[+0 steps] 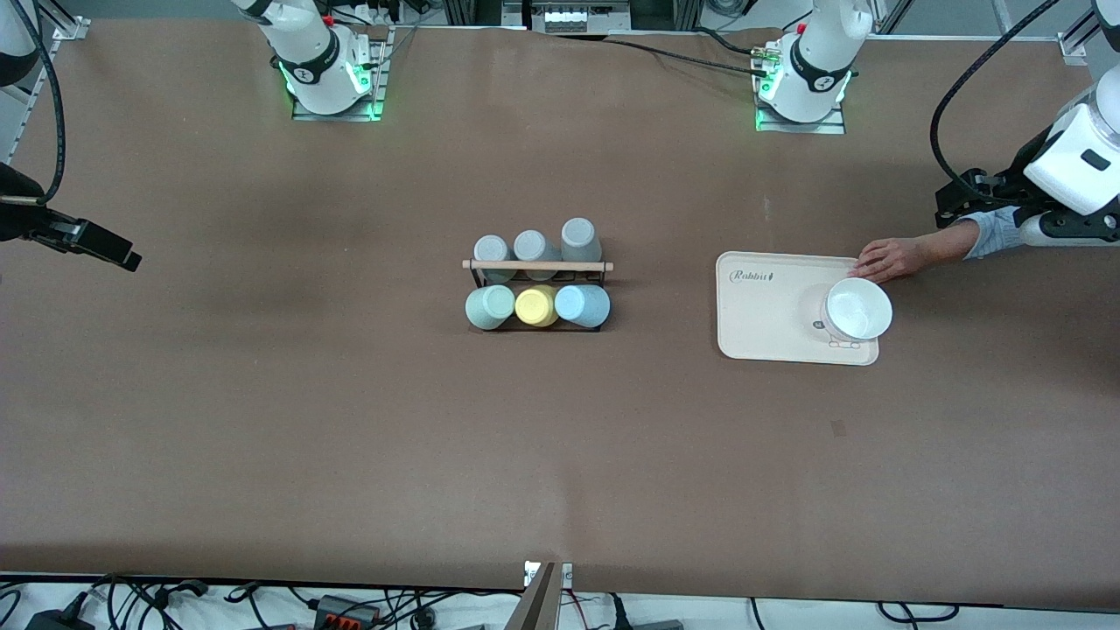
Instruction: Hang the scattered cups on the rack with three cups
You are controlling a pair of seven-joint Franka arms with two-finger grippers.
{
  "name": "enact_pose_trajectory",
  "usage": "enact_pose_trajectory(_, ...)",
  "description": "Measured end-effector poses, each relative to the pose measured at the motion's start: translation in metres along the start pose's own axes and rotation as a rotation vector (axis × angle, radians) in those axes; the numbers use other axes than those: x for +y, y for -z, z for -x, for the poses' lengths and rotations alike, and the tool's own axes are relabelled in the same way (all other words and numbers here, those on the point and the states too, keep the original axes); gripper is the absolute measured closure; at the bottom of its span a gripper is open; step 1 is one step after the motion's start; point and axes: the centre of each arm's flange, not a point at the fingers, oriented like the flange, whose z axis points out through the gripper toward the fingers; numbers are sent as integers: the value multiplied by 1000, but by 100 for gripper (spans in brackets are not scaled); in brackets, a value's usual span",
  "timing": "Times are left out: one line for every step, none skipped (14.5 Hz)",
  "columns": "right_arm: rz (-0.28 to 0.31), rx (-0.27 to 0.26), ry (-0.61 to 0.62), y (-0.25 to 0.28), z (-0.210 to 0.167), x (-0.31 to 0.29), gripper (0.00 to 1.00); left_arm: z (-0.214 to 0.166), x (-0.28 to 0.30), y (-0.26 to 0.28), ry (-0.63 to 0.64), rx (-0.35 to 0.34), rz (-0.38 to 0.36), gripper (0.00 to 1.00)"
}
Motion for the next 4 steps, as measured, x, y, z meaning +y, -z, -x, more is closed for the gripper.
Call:
enact_pose_trajectory(0, 0, 0, 0, 0, 0, 0, 0, 0, 0, 0, 0, 0, 0)
enact_pose_trajectory(0, 0, 1, 0, 0, 0, 0, 0, 0, 0, 0, 0, 0, 0)
enact_pose_trajectory(0, -1, 2, 0, 0, 0, 0, 0, 0, 0, 0, 0, 0, 0)
enact_pose_trajectory(0, -1, 2, 0, 0, 0, 0, 0, 0, 0, 0, 0, 0, 0)
